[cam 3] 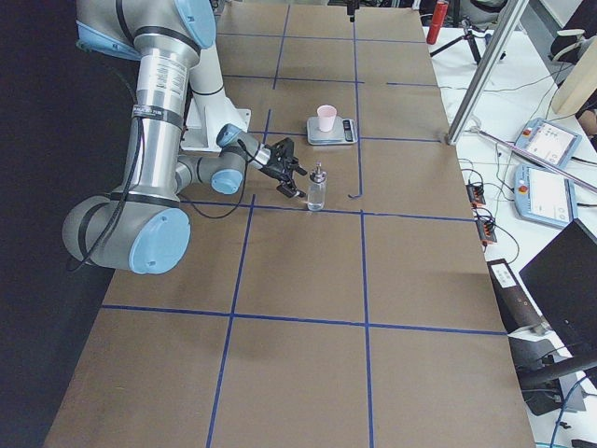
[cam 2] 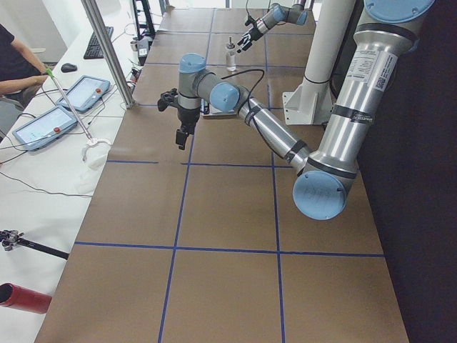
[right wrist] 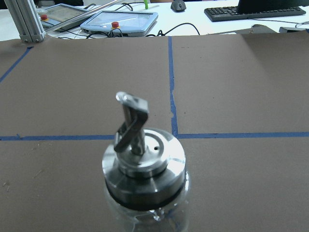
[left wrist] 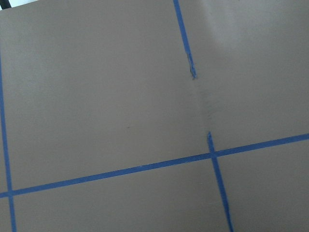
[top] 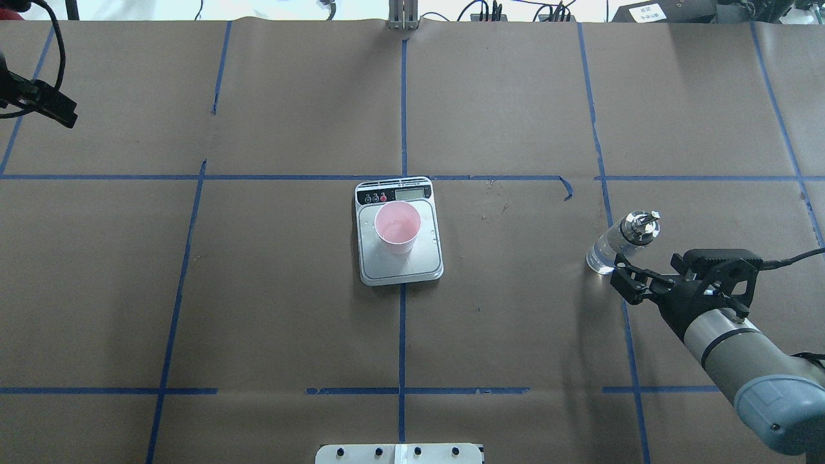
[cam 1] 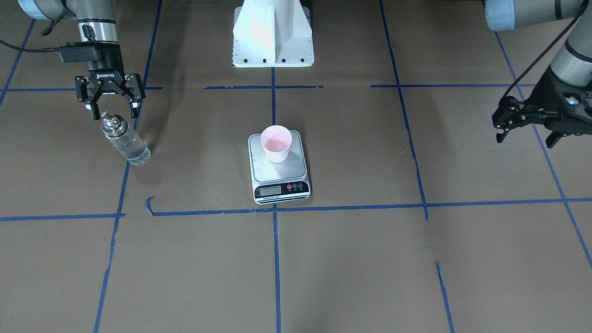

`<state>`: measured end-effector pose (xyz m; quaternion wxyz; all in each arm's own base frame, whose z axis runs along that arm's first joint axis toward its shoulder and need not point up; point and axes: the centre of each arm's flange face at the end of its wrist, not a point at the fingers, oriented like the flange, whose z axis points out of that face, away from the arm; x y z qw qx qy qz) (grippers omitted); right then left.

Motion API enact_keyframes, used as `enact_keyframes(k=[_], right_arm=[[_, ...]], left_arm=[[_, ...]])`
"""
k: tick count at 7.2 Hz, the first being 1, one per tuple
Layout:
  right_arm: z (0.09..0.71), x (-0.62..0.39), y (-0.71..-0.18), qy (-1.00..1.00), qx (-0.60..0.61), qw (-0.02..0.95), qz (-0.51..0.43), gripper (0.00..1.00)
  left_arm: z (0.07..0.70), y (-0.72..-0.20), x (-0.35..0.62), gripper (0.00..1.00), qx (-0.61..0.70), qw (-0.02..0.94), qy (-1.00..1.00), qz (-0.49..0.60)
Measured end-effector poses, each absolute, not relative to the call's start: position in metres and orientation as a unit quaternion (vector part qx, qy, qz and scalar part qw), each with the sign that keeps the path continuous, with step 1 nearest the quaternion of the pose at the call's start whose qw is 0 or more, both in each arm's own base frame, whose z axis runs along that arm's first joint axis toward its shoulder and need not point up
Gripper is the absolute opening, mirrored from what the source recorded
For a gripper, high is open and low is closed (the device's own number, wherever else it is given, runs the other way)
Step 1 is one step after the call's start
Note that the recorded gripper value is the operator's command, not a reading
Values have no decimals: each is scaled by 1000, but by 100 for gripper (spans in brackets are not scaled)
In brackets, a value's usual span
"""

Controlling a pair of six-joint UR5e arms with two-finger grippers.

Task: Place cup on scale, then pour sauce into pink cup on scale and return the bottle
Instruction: 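Grasp the glass sauce bottle with the right gripper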

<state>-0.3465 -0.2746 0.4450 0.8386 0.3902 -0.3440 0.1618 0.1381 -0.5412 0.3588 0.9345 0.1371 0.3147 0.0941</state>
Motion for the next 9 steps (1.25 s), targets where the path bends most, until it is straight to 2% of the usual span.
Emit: enact_keyframes(k=[8,9], right_arm=[[470,-406,-312,-300,429,838,155,100],[466,-412,-323,-296,436,836,153,61]], left_arm=[[369,-550,132,100,134,937,309,98],[368,-550,132,100,135,936,309,97]])
